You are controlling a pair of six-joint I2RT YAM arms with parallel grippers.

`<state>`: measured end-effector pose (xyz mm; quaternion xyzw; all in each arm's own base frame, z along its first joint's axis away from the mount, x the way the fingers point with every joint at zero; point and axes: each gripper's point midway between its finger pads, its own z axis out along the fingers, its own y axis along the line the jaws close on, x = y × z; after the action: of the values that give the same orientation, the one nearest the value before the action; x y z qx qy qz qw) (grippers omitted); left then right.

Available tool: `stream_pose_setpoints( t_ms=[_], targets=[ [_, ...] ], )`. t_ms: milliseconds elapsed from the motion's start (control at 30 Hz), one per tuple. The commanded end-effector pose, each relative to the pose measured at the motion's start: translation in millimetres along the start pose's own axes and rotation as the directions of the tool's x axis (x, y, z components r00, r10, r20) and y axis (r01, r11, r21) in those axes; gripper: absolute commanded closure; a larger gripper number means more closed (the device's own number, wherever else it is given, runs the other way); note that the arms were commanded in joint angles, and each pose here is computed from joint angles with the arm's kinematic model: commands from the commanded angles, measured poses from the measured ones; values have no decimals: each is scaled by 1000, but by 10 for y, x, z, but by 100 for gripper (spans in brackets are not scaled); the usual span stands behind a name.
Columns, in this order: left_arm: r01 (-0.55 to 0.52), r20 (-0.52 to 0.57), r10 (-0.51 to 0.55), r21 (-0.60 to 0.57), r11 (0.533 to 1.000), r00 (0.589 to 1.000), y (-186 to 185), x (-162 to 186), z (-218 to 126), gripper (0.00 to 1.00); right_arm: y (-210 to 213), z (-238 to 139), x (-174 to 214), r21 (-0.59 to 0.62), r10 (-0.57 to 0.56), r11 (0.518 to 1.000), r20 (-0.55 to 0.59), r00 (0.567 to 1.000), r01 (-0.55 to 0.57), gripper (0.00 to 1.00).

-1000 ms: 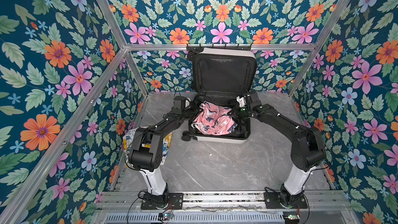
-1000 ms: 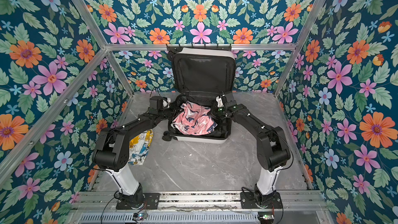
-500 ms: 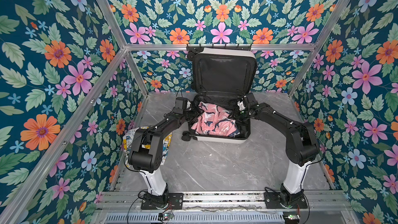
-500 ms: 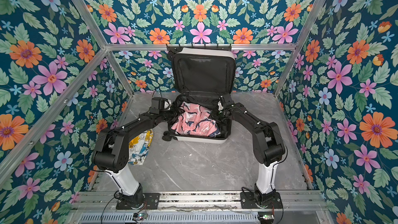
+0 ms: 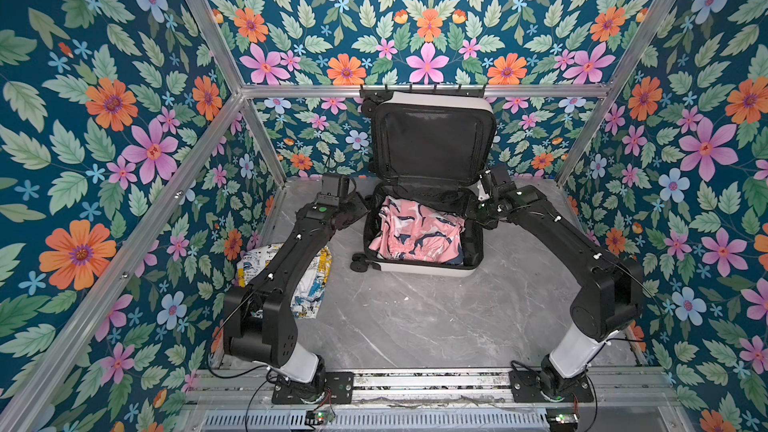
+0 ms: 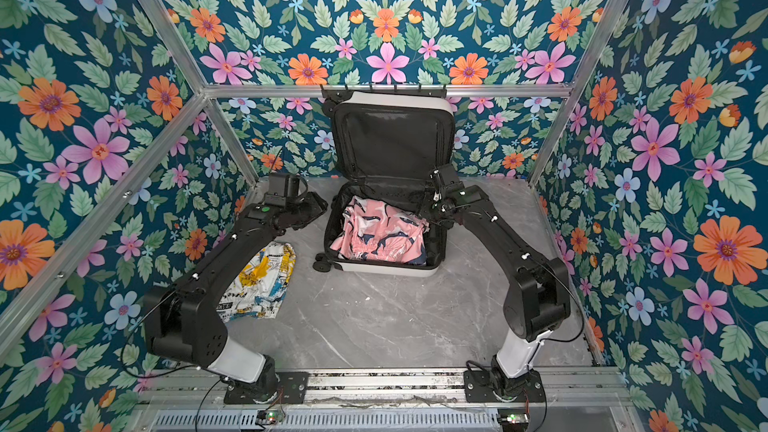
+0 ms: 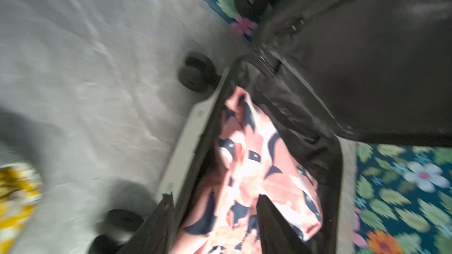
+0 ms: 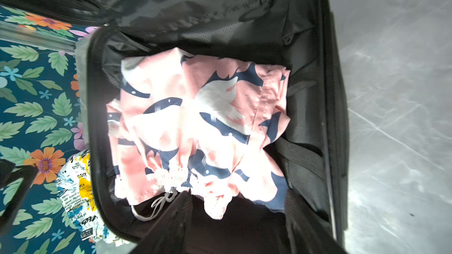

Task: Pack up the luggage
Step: 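Move the left gripper to the white-yellow shorts while the right gripper withdraws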

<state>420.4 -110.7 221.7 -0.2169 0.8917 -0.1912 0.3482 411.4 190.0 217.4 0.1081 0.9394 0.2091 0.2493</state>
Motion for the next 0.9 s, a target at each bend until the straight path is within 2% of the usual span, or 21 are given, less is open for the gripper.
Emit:
stream_pose_setpoints(
  t_ms=[0, 200, 400, 533, 567, 867],
  targets=[
    [-60, 4, 63, -273, 960, 998, 675, 74, -156, 41, 160, -183, -57, -13, -82, 996, 47, 996, 83, 40],
    [-67, -52, 49, -453, 889, 997, 1487, 480, -158, 38, 826, -322, 206, -157, -235, 959, 33, 971, 237, 40],
    [-69, -107, 12, -548, 833, 994, 1960, 847, -30, 32, 1236, -357, 664, -278, -319, 912, -22, 947, 301, 37],
    [-77, -143, -9, -580, 811, 990, 2161, 1001, 80, 30, 1258, -326, 880, -299, -336, 905, -63, 940, 303, 37],
    [-79, -151, -14, -589, 804, 988, 2211, 1034, 102, 29, 1273, -464, 867, -317, -333, 898, -40, 942, 304, 37],
    [-94, -249, -68, -586, 805, 966, 2468, 1364, 332, 30, 1129, -604, 947, -312, -311, 905, -25, 950, 288, 37]
  ],
)
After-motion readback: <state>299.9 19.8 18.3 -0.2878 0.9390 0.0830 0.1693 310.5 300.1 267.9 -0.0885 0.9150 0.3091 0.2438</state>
